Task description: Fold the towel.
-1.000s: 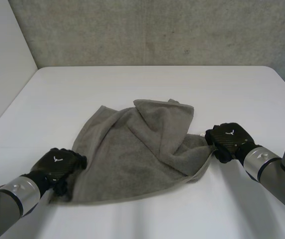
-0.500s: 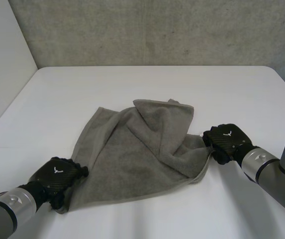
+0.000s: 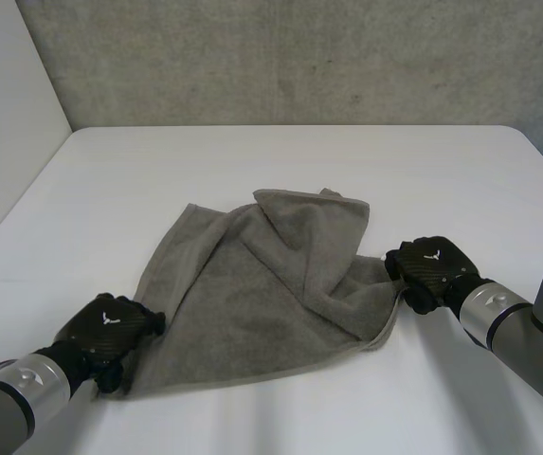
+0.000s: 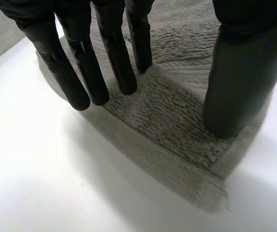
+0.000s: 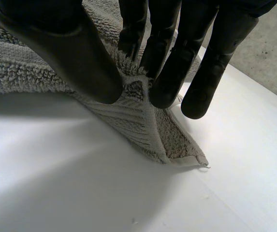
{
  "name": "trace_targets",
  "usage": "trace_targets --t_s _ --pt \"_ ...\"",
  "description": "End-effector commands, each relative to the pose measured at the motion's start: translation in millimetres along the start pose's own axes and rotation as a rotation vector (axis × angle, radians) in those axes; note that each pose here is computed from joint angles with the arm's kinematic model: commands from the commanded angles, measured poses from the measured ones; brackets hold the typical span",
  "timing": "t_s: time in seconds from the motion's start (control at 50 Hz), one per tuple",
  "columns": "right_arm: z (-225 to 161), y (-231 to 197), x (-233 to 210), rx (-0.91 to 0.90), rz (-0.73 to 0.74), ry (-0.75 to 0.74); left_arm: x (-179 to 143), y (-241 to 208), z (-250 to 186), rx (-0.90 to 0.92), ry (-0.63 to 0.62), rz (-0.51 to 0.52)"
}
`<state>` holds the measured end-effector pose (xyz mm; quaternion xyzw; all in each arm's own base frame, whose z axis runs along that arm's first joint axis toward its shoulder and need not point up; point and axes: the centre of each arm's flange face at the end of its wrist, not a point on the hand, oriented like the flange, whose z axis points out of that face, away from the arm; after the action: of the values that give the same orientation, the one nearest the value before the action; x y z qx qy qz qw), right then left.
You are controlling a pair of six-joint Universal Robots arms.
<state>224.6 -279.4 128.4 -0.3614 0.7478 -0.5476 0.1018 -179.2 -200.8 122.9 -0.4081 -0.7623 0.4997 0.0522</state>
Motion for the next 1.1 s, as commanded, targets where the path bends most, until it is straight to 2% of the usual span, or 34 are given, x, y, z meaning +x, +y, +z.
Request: trace_targets --t_s 0.02,0.76,0.82,0.92,0.96,1.02,1.1 --pt "0 0 -1 0.0 0.0 -0.003 -4 -1 7 0.042 -0.038 0.033" --pt "0 -3 1 0.007 -0.003 0.001 -9 -6 24 0.066 -0.029 0.049" --pt "-1 -10 5 0.024 -0.013 0.017 -14 -14 26 0.087 -0.037 0.057" --pt "-15 -49 18 0.124 -0.05 0.069 -29 -38 25 0.153 -0.077 0.052" --pt "-26 -73 26 0.184 -0.076 0.1 -43 -63 17 0.219 -0.12 0.013" --pt "-32 -86 31 0.209 -0.085 0.115 -50 -76 13 0.256 -0.132 -0.044" --pt "-34 -82 28 0.181 -0.072 0.098 -46 -74 11 0.236 -0.113 -0.08"
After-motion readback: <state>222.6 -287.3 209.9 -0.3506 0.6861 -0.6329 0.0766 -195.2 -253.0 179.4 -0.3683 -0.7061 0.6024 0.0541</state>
